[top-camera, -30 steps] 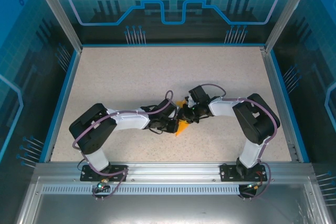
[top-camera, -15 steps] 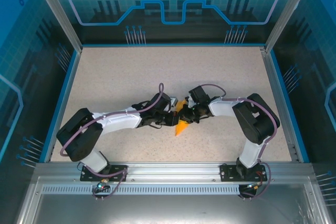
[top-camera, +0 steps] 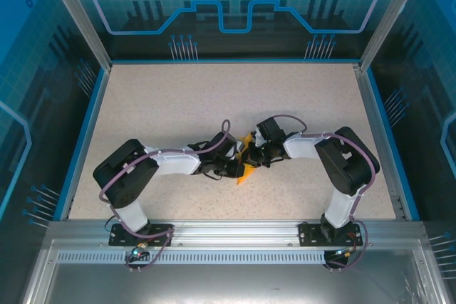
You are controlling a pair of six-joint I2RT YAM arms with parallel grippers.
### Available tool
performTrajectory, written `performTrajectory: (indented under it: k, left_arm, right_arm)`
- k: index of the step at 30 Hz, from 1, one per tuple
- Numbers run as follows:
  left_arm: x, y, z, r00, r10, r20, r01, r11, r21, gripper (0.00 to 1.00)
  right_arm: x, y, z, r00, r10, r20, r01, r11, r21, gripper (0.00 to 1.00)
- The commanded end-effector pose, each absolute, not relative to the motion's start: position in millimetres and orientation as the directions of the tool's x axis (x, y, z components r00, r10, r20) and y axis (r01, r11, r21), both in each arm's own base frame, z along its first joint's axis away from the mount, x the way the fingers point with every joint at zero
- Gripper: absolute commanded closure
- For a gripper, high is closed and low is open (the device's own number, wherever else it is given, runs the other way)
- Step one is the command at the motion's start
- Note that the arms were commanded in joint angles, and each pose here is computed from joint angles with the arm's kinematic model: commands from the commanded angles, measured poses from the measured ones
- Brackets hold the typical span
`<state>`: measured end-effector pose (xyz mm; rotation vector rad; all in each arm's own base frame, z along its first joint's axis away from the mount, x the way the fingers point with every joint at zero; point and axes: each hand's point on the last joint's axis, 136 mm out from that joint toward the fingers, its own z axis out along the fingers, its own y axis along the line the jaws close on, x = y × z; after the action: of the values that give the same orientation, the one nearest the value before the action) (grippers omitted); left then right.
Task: Fold a paper plane with a square sheet of paper (pick it up from the middle)
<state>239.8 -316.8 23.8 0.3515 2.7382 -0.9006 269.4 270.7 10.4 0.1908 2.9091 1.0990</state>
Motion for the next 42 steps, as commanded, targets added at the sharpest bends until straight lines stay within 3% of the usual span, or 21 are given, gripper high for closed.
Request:
performTrajectory:
  k: [1, 20, 35, 42]
  left_arm:
    - [235.5, -318.6, 17.9, -0.93, 0.208, -0.303, 0.344, 0.783, -0.518, 1.0]
    - [237.3, -295.5, 8.0, -0.919, 0.244, -0.311, 0.357, 0.848, -0.39, 1.0]
    - [207.9, -273.8, -1.4, -0.933, 0.276, -0.231, 0.346, 0.866, -0.361, 1.0]
    - [196.9, -264.8, -5.1, -0.924, 0.318, -0.213, 0.368, 0.888, -0.275, 1.0]
  right_arm:
    - [246.3, 251.1, -23.8, -0.983, 0.14, 0.116, 0.181, 0.8, 0.571, 0.96]
    - [242.4, 247.3, -29.3, -0.985, 0.124, 0.123, 0.173, 0.811, 0.559, 0.97]
    - [240.3, 242.4, -36.0, -0.984, 0.124, 0.13, 0.175, 0.824, 0.54, 0.97]
    - [239.9, 240.5, -38.2, -0.984, 0.123, 0.129, 0.173, 0.831, 0.529, 0.97]
